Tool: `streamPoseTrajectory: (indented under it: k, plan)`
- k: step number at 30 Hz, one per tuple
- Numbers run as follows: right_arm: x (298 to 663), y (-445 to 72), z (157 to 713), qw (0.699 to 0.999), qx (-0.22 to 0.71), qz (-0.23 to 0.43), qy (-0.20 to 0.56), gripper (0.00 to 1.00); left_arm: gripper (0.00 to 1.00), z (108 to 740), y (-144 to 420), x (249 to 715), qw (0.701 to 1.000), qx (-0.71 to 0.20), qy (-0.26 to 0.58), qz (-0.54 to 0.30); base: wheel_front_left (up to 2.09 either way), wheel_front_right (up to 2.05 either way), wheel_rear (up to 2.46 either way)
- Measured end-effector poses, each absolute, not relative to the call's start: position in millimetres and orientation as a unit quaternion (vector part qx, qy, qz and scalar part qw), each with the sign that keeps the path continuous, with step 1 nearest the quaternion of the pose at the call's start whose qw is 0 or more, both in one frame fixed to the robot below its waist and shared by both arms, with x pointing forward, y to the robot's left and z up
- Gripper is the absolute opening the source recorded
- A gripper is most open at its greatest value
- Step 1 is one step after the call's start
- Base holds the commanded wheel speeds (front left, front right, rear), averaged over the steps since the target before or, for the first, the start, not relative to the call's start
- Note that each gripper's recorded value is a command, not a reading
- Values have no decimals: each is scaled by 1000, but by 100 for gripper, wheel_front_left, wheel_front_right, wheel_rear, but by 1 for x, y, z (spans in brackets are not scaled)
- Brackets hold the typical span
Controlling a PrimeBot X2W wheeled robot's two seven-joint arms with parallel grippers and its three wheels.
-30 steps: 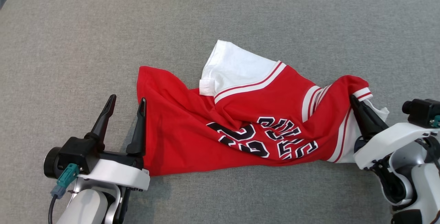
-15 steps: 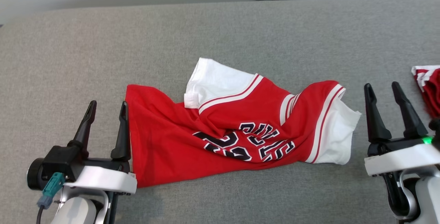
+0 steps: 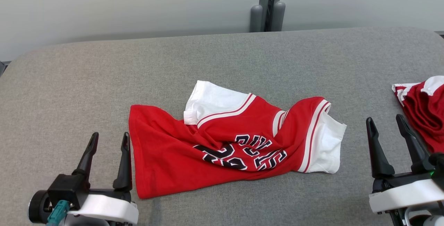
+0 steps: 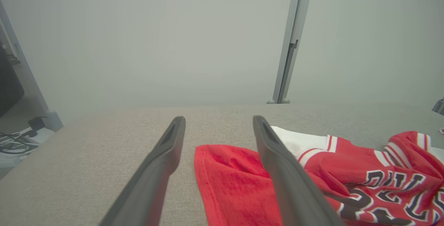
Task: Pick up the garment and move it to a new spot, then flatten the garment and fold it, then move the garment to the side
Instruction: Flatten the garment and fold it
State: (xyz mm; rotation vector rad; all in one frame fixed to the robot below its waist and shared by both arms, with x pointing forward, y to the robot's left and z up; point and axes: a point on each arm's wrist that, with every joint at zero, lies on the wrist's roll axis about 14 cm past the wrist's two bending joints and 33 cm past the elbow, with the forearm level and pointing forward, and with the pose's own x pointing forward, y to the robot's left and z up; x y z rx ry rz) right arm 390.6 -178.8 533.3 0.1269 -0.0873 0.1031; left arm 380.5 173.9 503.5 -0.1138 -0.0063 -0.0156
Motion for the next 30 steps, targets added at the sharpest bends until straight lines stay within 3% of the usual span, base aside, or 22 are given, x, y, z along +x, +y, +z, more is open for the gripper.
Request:
streamPoseTrajectory:
  k: [6,13,14,21,29,30]
  plan:
    - [384,-179,535,996,67,48,-38,100,100,501,169,376,998,-58,7,-15,0,0,0]
    - [385,-175,534,996,71,50,-34,100,100,468,153,371,992,-70,94,-54,0,0,0]
    - [386,-174,530,996,72,51,-26,100,100,445,149,365,983,-82,154,-64,0,0,0]
    - [393,-174,518,996,77,51,-9,100,100,392,141,349,950,-116,279,-77,0,0,0]
    - [402,-174,506,995,84,49,2,100,100,361,141,342,927,-142,338,-78,0,0,0]
    - [403,-173,506,995,84,49,2,100,70,362,139,343,927,-145,337,-83,0,0,0]
